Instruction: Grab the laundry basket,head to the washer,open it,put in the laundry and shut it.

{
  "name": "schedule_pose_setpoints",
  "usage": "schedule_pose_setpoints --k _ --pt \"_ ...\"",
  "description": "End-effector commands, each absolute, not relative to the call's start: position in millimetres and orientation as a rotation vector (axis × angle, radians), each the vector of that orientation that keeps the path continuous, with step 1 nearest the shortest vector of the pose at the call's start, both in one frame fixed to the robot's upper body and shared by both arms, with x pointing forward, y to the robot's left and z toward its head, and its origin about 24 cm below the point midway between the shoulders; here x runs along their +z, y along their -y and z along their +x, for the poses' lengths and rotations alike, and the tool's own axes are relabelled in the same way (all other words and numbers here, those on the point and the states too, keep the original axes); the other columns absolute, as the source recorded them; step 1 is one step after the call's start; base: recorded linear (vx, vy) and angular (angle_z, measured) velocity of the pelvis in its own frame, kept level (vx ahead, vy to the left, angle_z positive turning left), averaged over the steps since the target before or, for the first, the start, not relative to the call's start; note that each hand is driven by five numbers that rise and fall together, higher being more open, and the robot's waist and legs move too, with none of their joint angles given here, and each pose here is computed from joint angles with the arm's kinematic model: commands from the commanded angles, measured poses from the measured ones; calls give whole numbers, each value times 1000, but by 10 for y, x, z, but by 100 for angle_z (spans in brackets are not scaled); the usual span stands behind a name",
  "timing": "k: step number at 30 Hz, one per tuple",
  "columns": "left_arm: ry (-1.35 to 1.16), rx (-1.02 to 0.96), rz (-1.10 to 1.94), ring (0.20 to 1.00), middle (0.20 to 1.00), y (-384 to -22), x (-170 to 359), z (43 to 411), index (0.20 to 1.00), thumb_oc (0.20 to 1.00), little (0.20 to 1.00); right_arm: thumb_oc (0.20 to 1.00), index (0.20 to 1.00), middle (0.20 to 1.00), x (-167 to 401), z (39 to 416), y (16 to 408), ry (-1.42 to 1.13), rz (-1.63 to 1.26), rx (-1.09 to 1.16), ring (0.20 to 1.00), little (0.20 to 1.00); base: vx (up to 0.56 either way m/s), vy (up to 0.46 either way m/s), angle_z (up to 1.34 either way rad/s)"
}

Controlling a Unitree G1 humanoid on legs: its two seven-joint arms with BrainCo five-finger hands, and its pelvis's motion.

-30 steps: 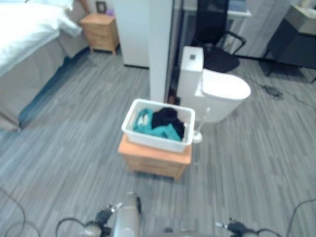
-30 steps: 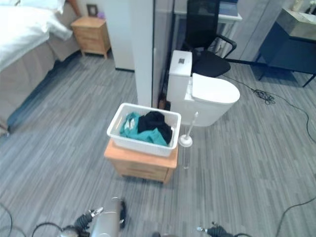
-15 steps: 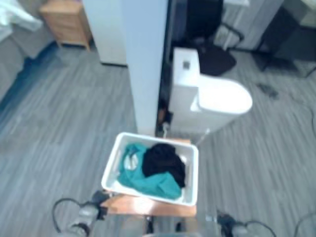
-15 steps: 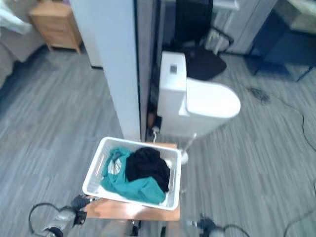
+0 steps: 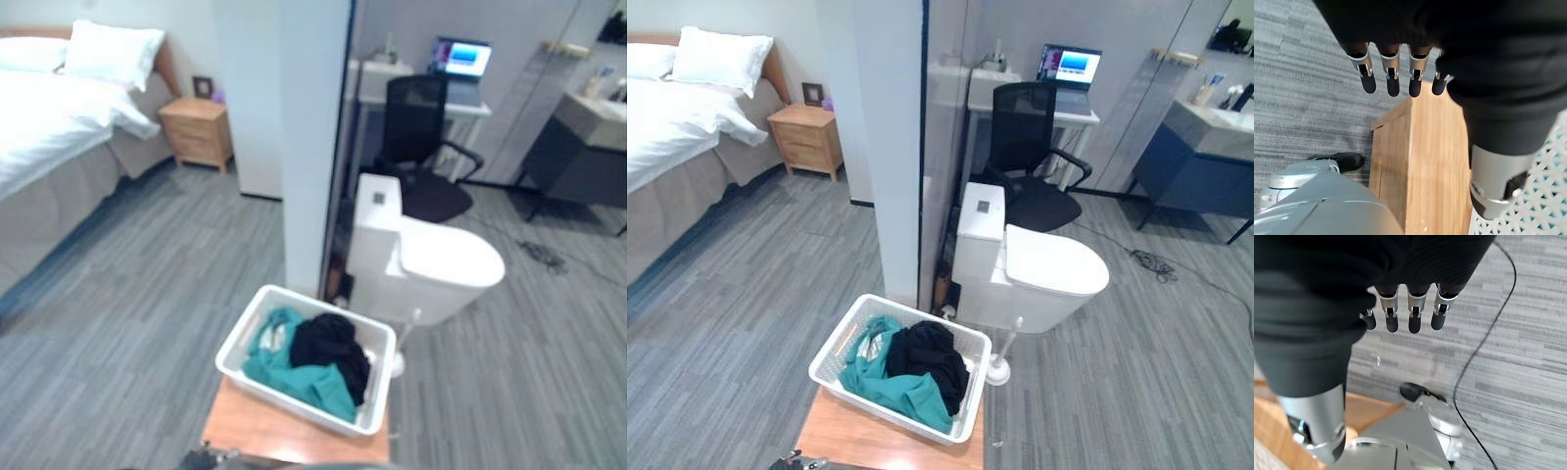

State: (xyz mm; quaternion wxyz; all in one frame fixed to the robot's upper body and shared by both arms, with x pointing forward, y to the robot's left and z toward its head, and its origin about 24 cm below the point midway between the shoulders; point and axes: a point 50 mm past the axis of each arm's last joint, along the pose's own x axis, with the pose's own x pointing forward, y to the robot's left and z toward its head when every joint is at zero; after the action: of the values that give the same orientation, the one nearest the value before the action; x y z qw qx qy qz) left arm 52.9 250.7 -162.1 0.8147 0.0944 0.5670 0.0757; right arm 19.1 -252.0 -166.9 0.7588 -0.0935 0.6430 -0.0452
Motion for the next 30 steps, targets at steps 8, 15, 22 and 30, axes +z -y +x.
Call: schedule_pose_setpoints --k 8,15,22,30 --pt "-1177 270 131 1000 1000 -2642 -1577 624 1000 1000 1000 1000 1000 1000 -1635 122 2651 -1399 -104 -239 1000 1000 22 -11 -3" --pt "-1096 445 -6 1000 1000 -2846 -1490 738 1000 1000 1000 1000 1000 1000 -1541 112 2921 -1321 66 -517 1000 1000 -4 2 -3" --pt "-1149 584 -60 1000 1000 -3237 -1346 690 1000 1000 1000 1000 1000 1000 -1381 436 3246 -1190 90 -618 1000 1000 4 8 -8" --pt "-1025 557 -23 1000 1000 -3403 -1177 1050 1000 1000 1000 1000 1000 1000 -1240 1101 3141 -947 7 -446 1000 1000 -2 7 -2"
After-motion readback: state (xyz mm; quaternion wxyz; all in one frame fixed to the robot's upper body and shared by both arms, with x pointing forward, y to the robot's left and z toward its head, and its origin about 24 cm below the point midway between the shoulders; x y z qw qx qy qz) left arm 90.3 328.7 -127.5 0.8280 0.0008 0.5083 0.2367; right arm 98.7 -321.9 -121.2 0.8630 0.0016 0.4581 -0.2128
